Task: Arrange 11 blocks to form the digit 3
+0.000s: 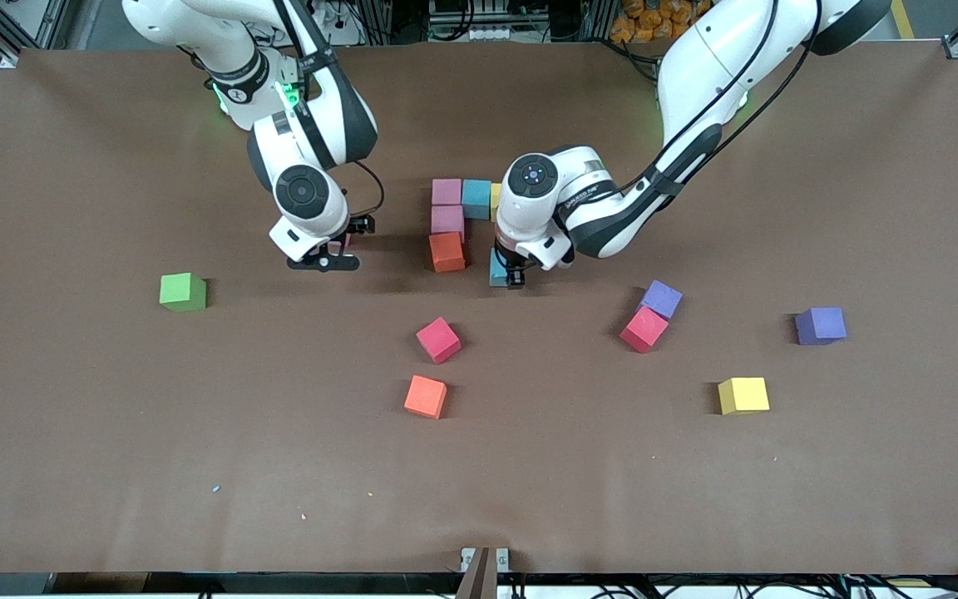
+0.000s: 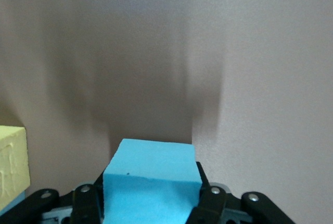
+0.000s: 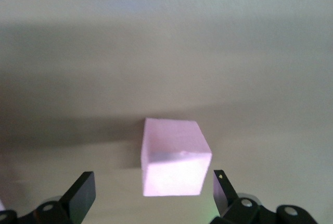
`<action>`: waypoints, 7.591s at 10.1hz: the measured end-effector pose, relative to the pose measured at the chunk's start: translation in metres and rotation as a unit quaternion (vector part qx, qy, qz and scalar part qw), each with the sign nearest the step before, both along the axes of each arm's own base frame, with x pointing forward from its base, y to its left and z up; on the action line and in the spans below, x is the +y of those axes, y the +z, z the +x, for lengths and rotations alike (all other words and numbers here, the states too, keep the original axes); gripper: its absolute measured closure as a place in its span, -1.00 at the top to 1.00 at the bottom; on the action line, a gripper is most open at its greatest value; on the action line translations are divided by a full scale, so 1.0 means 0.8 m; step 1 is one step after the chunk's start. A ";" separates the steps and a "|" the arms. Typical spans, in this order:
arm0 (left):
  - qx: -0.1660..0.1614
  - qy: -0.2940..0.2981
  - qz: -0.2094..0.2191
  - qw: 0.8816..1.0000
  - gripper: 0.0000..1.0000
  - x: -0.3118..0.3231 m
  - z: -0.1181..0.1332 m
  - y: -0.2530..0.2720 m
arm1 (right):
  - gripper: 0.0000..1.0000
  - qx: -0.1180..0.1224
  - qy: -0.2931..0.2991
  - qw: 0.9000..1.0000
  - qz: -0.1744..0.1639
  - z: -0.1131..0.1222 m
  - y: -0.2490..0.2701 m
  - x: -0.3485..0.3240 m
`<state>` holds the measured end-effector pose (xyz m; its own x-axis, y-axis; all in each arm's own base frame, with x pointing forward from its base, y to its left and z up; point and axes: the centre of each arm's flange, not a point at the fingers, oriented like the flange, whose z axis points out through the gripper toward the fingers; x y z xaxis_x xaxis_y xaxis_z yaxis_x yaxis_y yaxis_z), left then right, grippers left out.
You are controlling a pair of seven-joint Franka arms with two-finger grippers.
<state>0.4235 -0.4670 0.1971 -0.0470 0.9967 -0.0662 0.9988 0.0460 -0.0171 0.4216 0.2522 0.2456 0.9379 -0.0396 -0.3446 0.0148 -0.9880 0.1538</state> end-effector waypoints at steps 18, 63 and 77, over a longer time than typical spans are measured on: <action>-0.008 0.000 -0.009 1.000 0.21 -0.044 -0.035 0.009 | 1.00 0.068 -0.032 0.994 0.080 -0.007 -0.047 -0.119; -0.022 0.012 -0.017 1.000 1.00 -0.074 -0.028 0.014 | 0.19 -0.069 -0.017 0.990 0.120 0.136 0.026 0.192; -0.082 0.007 -0.015 0.996 1.00 -0.008 0.020 0.105 | 0.19 -0.033 -0.024 0.996 0.073 0.130 -0.023 0.238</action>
